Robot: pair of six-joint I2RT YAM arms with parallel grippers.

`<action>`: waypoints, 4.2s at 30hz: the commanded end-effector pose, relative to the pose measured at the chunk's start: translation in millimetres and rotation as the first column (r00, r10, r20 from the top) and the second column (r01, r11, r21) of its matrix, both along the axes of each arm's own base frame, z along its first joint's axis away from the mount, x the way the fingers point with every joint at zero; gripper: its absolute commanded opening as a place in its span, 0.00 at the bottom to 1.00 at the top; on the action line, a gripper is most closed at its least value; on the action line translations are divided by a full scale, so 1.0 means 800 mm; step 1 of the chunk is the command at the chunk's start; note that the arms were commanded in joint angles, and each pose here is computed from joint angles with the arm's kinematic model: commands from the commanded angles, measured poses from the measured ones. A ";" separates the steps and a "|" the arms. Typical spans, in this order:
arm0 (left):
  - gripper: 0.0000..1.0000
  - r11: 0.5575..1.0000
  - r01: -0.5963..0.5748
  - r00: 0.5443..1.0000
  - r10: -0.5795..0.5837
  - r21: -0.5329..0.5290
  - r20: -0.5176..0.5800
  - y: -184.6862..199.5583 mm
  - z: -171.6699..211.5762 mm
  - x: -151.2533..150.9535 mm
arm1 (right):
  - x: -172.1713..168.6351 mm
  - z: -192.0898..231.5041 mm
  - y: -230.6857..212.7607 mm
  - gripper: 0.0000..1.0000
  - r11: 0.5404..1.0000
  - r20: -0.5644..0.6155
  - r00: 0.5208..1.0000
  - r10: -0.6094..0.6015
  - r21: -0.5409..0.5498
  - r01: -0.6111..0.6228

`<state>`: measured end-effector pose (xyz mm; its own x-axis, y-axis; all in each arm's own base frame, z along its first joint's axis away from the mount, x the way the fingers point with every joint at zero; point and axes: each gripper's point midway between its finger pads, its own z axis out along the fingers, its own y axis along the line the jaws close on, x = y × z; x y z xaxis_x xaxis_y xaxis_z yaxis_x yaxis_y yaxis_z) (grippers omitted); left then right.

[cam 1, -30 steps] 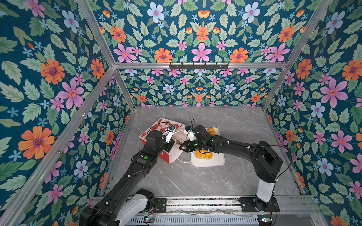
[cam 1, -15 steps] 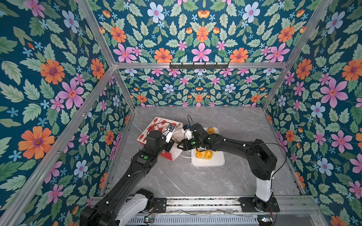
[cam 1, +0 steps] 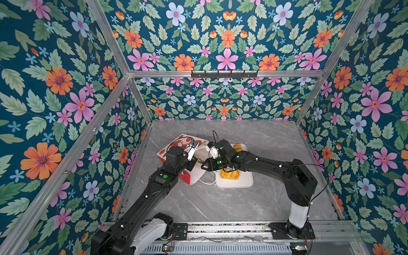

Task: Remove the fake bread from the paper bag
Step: 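Close the tongs on the yellow ring-shaped pieces inside the bag, then pull the striped yellow ring out of the bag with the right tongs, then carry the striped yellow ring over the white tray with the right gripper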

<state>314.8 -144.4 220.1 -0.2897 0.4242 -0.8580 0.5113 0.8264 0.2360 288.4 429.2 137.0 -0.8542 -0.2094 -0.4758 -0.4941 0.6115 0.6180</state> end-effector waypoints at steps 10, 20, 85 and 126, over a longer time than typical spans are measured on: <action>0.00 0.999 -0.020 1.000 0.020 -0.045 0.006 -0.004 0.016 0.010 | 0.015 0.004 0.013 0.45 0.997 0.005 0.998 -0.064 0.036 0.064; 0.00 0.998 0.006 1.000 -0.007 -0.063 -0.006 -0.011 0.014 0.007 | 0.029 -0.003 0.025 0.45 0.995 -0.002 0.996 -0.090 0.042 0.090; 0.00 0.993 -0.110 0.993 0.111 -0.037 0.026 0.008 0.015 0.025 | -0.049 0.072 -0.109 0.00 0.998 0.225 0.973 -0.043 -0.039 0.053; 0.00 0.991 -0.128 0.992 0.129 -0.022 0.015 0.014 0.003 0.023 | -0.101 0.096 -0.356 0.00 0.750 0.447 0.888 -0.111 -0.548 0.370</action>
